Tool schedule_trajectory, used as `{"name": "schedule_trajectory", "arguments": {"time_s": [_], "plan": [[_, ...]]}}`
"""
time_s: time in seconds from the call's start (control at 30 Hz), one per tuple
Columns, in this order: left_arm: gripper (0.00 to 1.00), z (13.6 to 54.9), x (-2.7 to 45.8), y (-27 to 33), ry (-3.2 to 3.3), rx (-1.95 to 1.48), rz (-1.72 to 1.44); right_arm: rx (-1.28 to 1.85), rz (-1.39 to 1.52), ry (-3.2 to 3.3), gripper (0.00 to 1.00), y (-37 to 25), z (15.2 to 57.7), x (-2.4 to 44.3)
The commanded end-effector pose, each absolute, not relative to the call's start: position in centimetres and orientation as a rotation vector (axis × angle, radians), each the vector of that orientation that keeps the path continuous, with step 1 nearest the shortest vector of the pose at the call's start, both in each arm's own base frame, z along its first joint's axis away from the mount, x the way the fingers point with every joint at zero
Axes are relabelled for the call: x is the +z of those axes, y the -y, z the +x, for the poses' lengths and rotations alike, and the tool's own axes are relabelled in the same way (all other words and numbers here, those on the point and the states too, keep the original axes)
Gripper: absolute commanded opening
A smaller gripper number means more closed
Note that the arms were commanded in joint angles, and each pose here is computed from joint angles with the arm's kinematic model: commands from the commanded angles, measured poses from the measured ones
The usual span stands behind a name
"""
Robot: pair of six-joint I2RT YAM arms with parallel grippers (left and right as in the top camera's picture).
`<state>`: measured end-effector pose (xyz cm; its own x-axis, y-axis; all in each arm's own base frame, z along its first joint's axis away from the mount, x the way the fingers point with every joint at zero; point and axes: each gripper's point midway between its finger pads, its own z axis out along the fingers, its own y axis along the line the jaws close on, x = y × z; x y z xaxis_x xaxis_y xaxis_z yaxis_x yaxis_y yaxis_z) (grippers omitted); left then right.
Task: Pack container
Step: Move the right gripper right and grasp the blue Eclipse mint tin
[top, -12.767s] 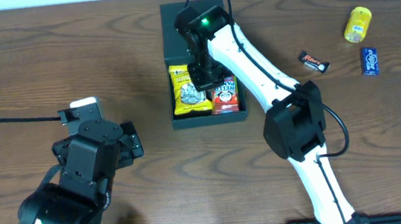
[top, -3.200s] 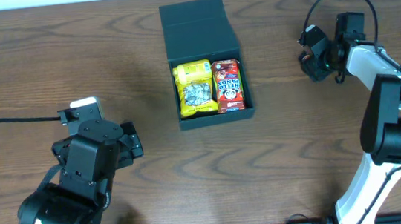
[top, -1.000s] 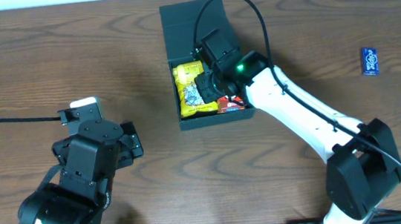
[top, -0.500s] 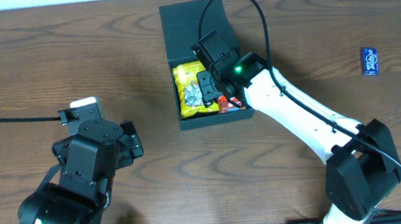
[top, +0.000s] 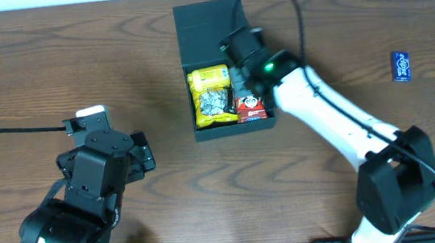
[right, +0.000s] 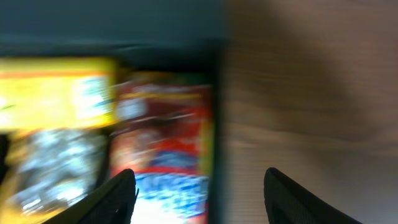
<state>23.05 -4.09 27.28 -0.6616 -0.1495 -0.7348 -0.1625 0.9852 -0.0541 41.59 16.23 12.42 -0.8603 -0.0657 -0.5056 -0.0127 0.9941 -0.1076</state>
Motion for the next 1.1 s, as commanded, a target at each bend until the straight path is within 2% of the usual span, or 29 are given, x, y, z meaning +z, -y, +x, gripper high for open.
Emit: {"name": "schedule_trajectory", "arguments": {"time_s": [0.0,0.27,0.53,0.67,0.8,0.9,1.07], "plan": [[0.95,23.1,27.7,3.7,-2.289,0.042,-0.213,-0.263,0.102,-2.595,0.67,-10.4,43.2,12.4],[0.95,23.1,27.7,3.7,-2.289,0.042,-0.213,-0.402,0.414,-2.616,0.72,3.1,43.9,12.2],[0.95,23.1,27.7,3.7,-2.29,0.043,-0.213,-0.479,0.625,-2.622,0.77,13.9,41.7,11.2],[0.95,23.1,27.7,3.7,-2.289,0.042,-0.213,-0.298,0.583,-2.658,0.77,15.7,41.2,9.2],[0.95,23.1,27.7,3.7,-2.289,0.042,-0.213,-0.242,0.543,-2.665,0.77,17.6,40.3,7.7],[0.95,23.1,27.7,3.7,-2.289,0.042,-0.213,-0.189,0.411,-2.667,0.77,18.1,40.1,6.4],[0.95,23.1,27.7,3.7,-2.289,0.042,-0.213,-0.224,0.22,-2.626,0.85,18.7,40.5,5.1]]}}
